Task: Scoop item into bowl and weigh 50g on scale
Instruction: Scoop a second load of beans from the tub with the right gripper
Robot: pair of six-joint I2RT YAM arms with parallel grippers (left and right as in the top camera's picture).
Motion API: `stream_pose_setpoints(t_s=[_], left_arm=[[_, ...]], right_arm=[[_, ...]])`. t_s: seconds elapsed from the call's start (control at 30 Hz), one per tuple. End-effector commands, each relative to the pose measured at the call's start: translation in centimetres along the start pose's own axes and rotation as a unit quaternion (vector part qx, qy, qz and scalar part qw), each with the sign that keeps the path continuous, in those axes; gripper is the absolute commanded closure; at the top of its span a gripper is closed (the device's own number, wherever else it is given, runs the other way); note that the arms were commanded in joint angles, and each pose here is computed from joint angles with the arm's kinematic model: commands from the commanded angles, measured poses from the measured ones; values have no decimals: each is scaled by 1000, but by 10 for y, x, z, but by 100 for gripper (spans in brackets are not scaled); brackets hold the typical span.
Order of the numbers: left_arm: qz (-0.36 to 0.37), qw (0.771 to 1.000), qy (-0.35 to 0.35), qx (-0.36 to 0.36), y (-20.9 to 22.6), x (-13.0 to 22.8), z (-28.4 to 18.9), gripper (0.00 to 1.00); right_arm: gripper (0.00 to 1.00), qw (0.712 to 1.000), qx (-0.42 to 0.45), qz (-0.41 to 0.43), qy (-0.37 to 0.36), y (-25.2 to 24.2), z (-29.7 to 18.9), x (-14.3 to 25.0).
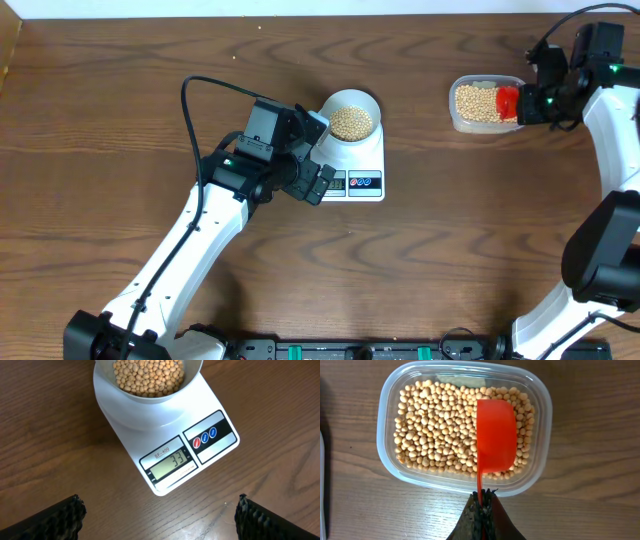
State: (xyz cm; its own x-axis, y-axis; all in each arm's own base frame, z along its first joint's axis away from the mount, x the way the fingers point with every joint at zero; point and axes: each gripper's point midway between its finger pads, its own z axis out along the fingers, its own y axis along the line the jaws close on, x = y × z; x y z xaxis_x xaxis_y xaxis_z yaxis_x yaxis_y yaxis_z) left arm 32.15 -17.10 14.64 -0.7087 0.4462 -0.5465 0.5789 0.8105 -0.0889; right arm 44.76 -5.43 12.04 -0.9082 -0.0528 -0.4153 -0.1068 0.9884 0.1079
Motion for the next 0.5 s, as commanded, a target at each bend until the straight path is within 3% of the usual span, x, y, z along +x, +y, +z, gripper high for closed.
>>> stream_pose_setpoints(t_s=[0.0,0.47], left_arm=[[3,1000,1,4,-1,0,0,2],[3,1000,1,4,-1,1,0,2]], right_arm=[[99,1000,-16,4,19,4,15,8],[99,986,-164,29,7,43,28,6]])
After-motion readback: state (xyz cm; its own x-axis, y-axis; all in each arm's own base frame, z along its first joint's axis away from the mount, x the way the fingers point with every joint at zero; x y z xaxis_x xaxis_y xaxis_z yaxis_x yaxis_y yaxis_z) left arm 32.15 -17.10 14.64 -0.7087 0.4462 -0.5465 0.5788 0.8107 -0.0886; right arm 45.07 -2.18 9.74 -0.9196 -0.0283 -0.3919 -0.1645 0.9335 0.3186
